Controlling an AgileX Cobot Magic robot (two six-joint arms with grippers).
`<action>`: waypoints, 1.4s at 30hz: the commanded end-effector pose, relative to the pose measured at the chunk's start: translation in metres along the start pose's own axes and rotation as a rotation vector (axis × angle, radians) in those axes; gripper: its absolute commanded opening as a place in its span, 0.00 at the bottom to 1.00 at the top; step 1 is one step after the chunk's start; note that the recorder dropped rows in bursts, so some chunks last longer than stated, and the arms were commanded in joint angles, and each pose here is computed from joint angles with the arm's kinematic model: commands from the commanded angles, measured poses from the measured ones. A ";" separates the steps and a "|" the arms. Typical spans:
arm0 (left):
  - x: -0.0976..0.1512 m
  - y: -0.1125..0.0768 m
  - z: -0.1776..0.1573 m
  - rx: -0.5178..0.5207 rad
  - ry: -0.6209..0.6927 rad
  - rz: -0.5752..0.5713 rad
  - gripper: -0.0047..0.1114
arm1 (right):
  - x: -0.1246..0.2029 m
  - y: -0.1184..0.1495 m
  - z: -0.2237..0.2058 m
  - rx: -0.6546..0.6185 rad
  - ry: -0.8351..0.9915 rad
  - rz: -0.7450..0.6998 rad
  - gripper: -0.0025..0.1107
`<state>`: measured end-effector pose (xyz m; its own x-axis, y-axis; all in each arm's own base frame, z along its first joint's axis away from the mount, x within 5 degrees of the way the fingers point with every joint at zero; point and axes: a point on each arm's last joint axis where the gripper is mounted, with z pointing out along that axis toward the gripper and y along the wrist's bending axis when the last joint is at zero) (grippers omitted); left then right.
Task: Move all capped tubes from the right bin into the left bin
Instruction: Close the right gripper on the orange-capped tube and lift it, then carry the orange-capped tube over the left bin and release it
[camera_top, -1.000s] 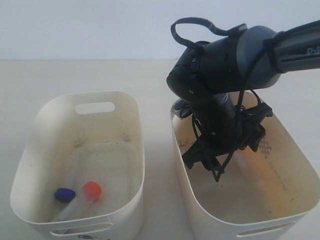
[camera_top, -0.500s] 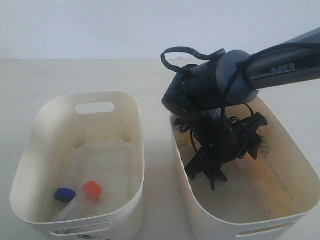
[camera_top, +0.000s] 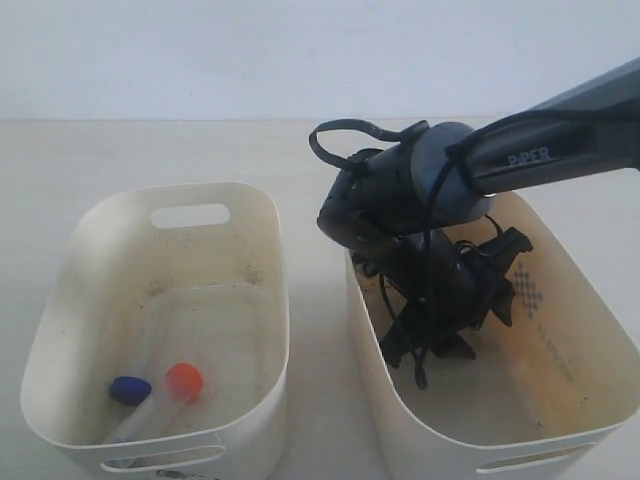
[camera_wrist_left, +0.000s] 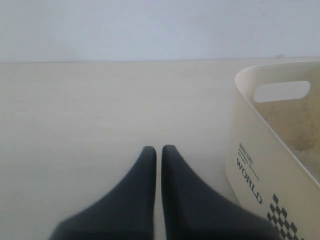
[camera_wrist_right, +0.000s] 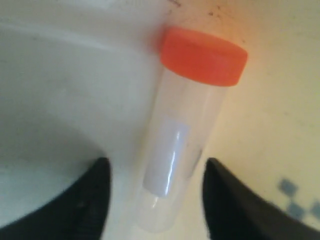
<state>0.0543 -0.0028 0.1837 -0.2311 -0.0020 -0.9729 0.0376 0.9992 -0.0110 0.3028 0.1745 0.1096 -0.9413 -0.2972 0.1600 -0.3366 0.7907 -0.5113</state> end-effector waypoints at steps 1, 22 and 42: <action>-0.002 0.000 -0.001 0.002 -0.014 -0.006 0.08 | -0.006 0.017 0.018 -0.073 -0.026 0.001 0.23; -0.002 0.000 -0.001 0.002 -0.014 -0.006 0.08 | 0.002 -0.001 -0.008 -0.065 -0.040 0.005 0.02; -0.002 0.000 -0.001 0.002 -0.014 -0.006 0.08 | 0.051 -0.075 -0.111 -0.172 -0.323 0.142 0.02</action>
<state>0.0543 -0.0028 0.1837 -0.2311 -0.0020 -0.9729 0.0376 0.9992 -0.0110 0.2829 0.1638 0.2335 -0.9402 -0.3049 -0.1517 -0.2297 0.8966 -0.3786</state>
